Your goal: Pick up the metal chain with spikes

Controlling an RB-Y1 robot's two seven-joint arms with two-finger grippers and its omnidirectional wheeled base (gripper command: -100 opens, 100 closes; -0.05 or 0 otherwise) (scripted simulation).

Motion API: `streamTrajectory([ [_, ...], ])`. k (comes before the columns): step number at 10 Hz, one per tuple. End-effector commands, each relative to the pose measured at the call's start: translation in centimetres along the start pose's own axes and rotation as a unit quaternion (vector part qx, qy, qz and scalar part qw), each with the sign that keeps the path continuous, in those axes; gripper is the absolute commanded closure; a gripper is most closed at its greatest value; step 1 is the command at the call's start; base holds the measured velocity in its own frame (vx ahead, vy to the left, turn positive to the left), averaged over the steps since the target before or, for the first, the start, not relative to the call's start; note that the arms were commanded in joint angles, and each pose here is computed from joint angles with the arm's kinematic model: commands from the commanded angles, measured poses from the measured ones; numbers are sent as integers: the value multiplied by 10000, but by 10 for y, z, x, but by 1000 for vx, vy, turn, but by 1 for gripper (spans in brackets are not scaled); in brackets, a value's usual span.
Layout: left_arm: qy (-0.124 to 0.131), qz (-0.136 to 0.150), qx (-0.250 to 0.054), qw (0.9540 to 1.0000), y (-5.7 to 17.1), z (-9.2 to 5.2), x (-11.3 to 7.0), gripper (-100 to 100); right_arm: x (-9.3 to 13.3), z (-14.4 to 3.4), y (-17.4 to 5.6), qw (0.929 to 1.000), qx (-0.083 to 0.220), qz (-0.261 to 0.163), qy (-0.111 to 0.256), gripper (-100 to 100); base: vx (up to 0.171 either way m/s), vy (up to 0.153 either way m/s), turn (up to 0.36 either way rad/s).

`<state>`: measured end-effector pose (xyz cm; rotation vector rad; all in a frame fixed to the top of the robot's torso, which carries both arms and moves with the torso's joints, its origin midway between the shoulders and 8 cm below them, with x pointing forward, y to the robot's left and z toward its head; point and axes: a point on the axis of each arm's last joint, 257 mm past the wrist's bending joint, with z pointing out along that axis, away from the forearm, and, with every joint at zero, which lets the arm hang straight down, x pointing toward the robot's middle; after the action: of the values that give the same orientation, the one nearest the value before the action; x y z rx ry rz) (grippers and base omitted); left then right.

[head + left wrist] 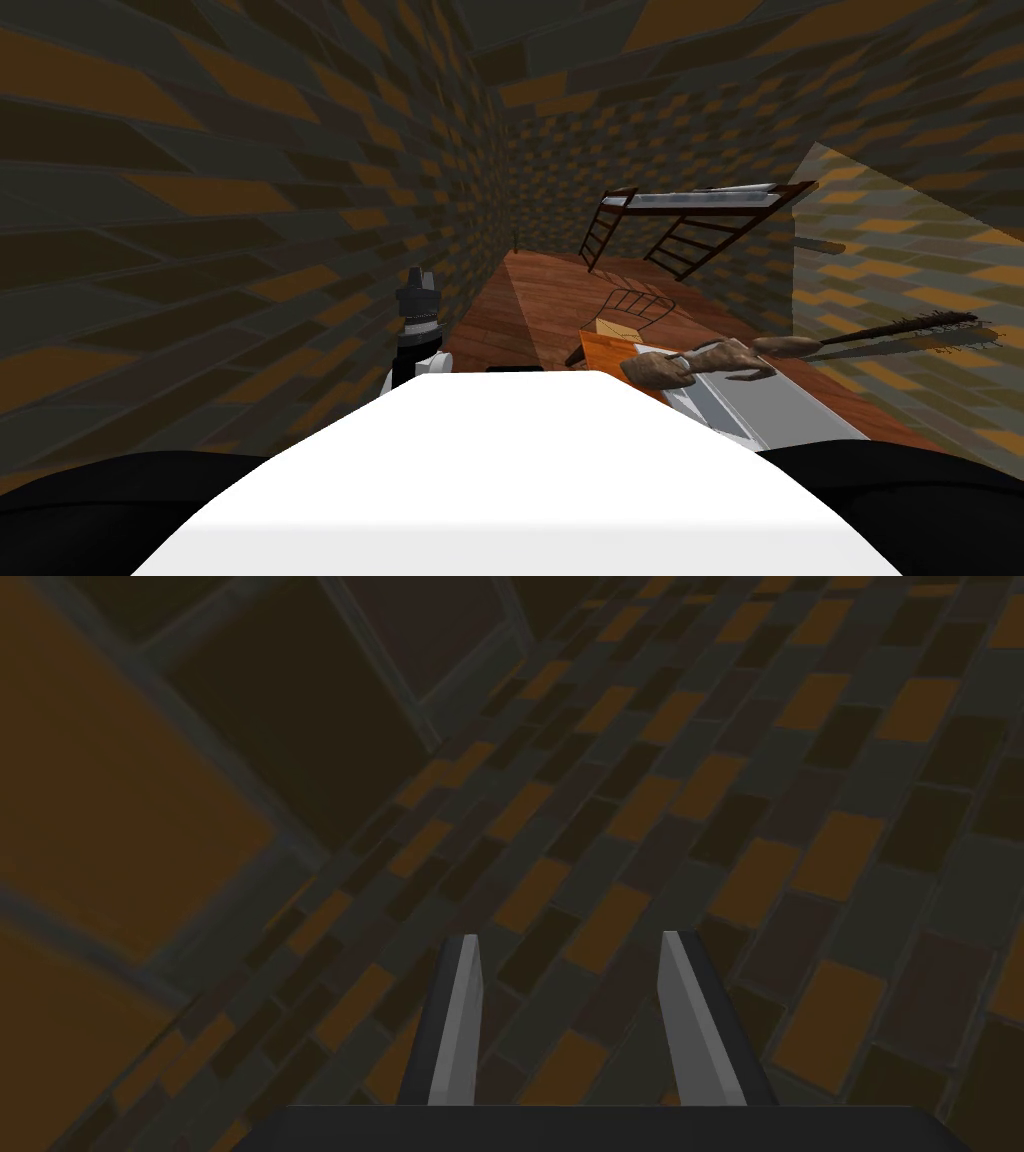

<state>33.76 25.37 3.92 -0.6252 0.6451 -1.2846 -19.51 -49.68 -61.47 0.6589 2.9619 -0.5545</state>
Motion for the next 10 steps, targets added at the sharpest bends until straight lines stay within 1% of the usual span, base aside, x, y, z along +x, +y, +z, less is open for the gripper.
streamTrajectory([
  [1,0,0,0,10000,0,0,0,0,2,1,3,9999,-16,-119,38,-100,4,-54,20],
  [2,0,0,0,10000,0,0,0,0,1,0,2,9999,-20,-114,28,-100,0,-19,3],
  [3,0,0,0,10000,0,0,0,0,1,0,2,9999,-16,-109,29,0,0,0,0],
  [4,0,-1,0,10000,0,0,0,0,-3,5,14,10000,-13,-80,35,-100,-40,-35,33],
  [6,0,-1,0,10000,0,0,0,0,-8,10,30,10000,-10,-49,48,-100,-85,-65,45],
  [8,0,0,0,10000,0,0,0,0,-8,10,30,10000,-10,-49,48,-100,-37,-39,3],
  [9,0,0,0,10000,0,0,0,0,-11,13,42,10000,-8,-31,61,-100,-22,-24,27],
  [10,0,-1,0,10000,0,0,0,0,-9,11,37,10000,-12,-22,53,-100,-14,-14,11],
])
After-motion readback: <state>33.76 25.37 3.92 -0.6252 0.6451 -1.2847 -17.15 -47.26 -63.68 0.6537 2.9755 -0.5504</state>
